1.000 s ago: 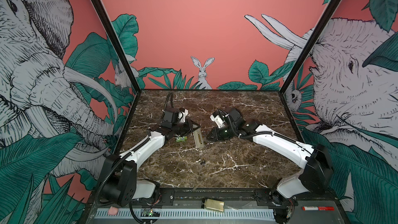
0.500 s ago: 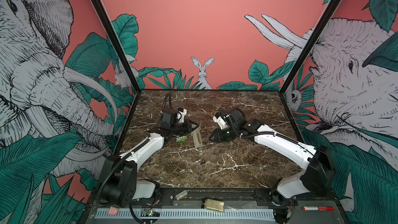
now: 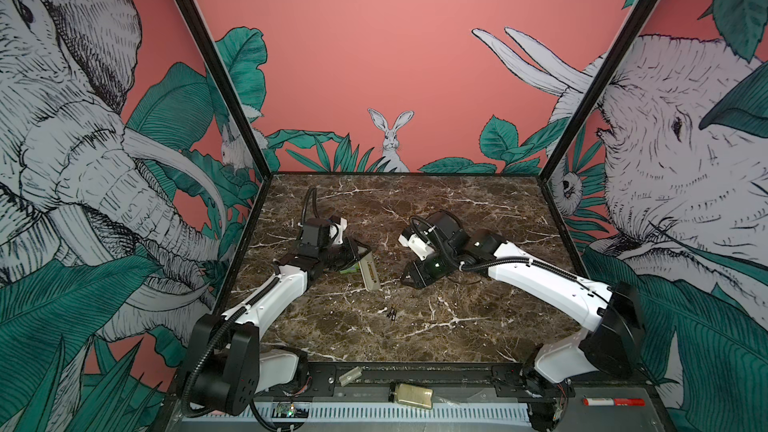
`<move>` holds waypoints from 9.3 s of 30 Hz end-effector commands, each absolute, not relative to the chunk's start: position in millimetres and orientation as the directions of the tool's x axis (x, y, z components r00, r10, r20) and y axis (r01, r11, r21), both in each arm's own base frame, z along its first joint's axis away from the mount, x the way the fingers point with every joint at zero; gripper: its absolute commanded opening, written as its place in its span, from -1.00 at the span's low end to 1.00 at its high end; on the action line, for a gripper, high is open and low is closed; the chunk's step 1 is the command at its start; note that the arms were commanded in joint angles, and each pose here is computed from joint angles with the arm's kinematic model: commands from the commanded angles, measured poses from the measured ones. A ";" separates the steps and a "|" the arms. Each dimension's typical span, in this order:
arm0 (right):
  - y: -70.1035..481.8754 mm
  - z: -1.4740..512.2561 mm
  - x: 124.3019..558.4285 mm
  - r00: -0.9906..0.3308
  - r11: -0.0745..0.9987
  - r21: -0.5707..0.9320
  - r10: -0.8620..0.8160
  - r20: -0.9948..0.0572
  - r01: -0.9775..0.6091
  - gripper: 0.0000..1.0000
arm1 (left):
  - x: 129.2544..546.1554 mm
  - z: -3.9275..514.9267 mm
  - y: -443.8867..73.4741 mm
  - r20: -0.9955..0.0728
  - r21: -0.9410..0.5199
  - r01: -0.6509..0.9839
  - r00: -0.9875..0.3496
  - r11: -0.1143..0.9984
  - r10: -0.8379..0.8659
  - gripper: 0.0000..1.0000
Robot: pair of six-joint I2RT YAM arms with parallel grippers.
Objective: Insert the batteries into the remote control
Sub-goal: 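Move the right gripper to the beige battery cover on the near rail, then close the right gripper on the beige battery cover and lift it, then carry the cover onto the table near the batteries and open the right gripper, then move the right gripper over the two AA batteries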
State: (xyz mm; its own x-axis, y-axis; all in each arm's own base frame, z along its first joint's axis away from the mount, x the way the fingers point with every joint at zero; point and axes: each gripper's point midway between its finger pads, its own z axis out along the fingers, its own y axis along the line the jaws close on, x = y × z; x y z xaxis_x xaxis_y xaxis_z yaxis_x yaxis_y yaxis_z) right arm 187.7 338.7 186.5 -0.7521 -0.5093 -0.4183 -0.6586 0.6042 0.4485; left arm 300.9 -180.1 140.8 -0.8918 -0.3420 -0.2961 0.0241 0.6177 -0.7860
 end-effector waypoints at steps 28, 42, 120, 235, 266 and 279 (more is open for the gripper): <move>406.9 122.5 67.7 -0.722 0.679 0.263 -0.680 -0.128 -0.685 -0.03 | 312.6 135.3 -65.5 -0.464 -0.673 -0.102 -0.713 0.732 -0.526 -1.00; 455.6 82.9 28.4 -0.707 0.655 0.301 -0.700 -0.106 -0.693 -0.03 | 301.8 128.8 -63.1 -0.475 -0.659 -0.095 -0.717 0.747 -0.510 -1.00; 445.1 19.3 10.2 -0.726 0.712 0.210 -0.687 0.015 -0.670 -0.85 | 286.7 109.6 -66.3 -0.412 -0.717 -0.077 -0.755 0.693 -0.510 -1.00; 271.2 91.3 213.5 -0.897 0.906 0.035 -0.410 -0.165 -0.421 -0.07 | 249.1 125.2 -188.8 -0.394 -0.855 0.262 -0.890 0.448 -0.230 -1.00; 323.3 77.6 181.4 -0.925 0.924 0.076 -0.365 -0.103 -0.374 0.07 | 253.7 107.2 -175.2 -0.384 -0.821 0.185 -0.879 0.540 -0.284 -1.00; 344.4 61.2 165.1 -0.926 0.921 0.098 -0.374 -0.062 -0.378 0.08 | 245.5 98.4 -170.9 -0.380 -0.817 0.169 -0.877 0.551 -0.294 -1.00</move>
State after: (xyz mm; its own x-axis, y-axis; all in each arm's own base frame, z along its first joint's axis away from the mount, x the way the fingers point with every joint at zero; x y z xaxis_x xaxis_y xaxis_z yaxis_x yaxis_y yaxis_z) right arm 169.5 339.9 61.3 -0.9195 -0.3863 -0.0726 -0.3920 0.9148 0.0975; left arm 246.8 -170.7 94.9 -0.8856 -0.2974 -0.3568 0.1454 0.5520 -0.8211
